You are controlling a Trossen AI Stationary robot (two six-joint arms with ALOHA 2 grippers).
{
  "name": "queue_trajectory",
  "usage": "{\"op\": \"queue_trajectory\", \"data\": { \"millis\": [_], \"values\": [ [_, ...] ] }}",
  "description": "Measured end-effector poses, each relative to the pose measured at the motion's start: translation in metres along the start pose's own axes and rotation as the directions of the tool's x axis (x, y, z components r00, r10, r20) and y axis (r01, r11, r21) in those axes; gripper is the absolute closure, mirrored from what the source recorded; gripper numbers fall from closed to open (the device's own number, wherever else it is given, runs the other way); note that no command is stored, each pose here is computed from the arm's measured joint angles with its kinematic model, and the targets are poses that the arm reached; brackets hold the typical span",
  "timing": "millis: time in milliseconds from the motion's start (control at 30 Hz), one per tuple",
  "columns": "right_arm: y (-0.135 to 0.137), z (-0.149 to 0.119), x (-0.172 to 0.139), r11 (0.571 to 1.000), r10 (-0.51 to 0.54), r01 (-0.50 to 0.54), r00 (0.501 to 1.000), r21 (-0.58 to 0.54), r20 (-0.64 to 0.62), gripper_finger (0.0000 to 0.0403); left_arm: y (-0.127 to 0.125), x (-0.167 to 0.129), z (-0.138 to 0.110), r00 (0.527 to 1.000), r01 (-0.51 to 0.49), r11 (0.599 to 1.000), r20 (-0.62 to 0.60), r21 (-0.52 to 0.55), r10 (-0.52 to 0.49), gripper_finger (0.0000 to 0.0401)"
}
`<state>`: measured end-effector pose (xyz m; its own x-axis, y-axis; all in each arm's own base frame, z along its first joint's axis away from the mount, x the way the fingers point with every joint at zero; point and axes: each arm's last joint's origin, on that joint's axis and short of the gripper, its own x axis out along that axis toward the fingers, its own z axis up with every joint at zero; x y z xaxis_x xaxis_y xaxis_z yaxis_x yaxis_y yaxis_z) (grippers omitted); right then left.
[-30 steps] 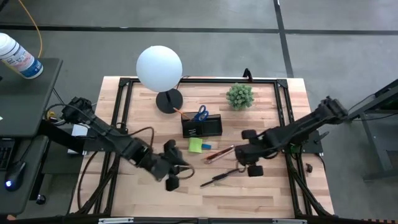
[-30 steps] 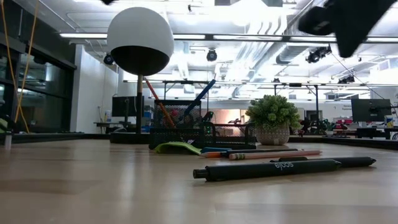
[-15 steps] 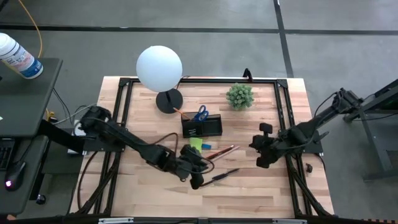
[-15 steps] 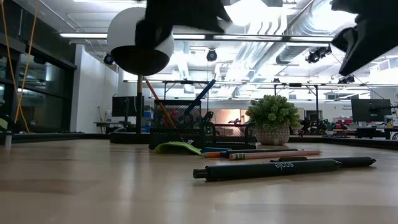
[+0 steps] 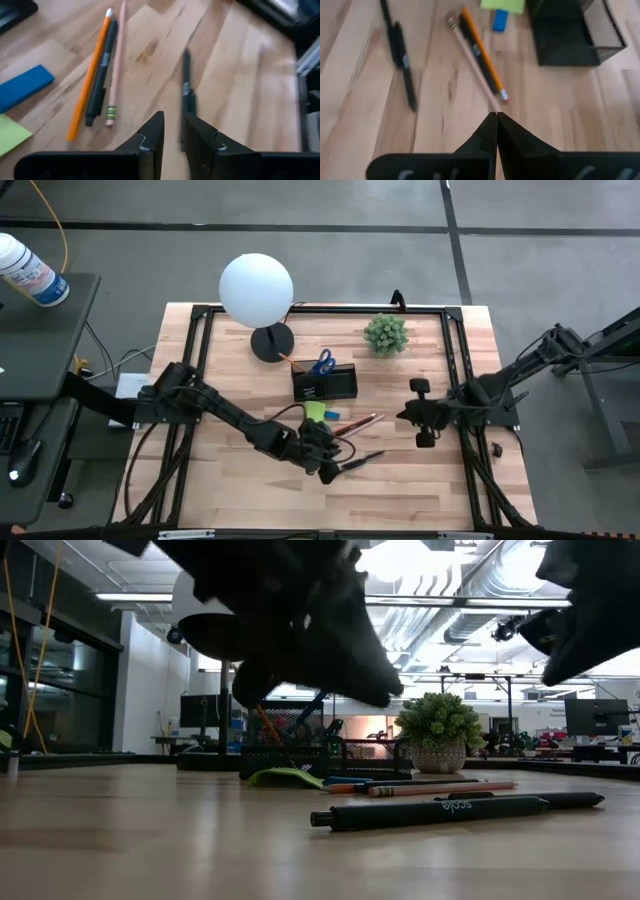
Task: Pick and place office supplies into organizer
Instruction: Put the pink pencil into the top left side of the desk organizer
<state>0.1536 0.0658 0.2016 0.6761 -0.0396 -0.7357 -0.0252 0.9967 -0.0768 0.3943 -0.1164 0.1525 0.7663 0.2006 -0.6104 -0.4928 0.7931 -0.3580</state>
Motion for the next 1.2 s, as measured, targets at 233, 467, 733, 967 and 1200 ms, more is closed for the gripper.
{"op": "queue_trajectory", "data": {
  "millis": [233, 467, 733, 967, 1200],
  "values": [
    [-0.013, 0.012, 0.004, 0.992, -0.025, 0.015, 0.997, 0.125, 0.075, 0.0402, 0.010, 0.013, -0.003, 0.999, -0.040, 0.999, -0.018, 0.027, 0.041, 0.0345],
    [-0.020, 0.014, 0.006, 0.989, -0.042, 0.031, 0.996, 0.144, 0.078, 0.0402, 0.021, 0.018, 0.002, 0.996, -0.071, 0.996, -0.054, 0.056, 0.074, 0.0345],
    [-0.024, 0.016, 0.007, 0.990, -0.053, 0.041, 0.994, 0.132, 0.090, 0.0402, 0.024, 0.020, 0.006, 0.996, -0.056, 0.996, -0.067, 0.065, 0.061, 0.0336],
    [-0.024, 0.016, 0.007, 0.990, -0.056, 0.044, 0.994, 0.135, 0.090, 0.0402, 0.026, 0.024, 0.001, 0.994, -0.063, 0.998, -0.087, 0.006, 0.064, 0.0269],
    [-0.024, 0.016, 0.007, 0.989, -0.060, 0.046, 0.994, 0.143, 0.093, 0.0402, 0.025, 0.026, -0.003, 0.994, -0.088, 0.996, -0.062, 0.014, 0.089, 0.0241]
  ]
}}
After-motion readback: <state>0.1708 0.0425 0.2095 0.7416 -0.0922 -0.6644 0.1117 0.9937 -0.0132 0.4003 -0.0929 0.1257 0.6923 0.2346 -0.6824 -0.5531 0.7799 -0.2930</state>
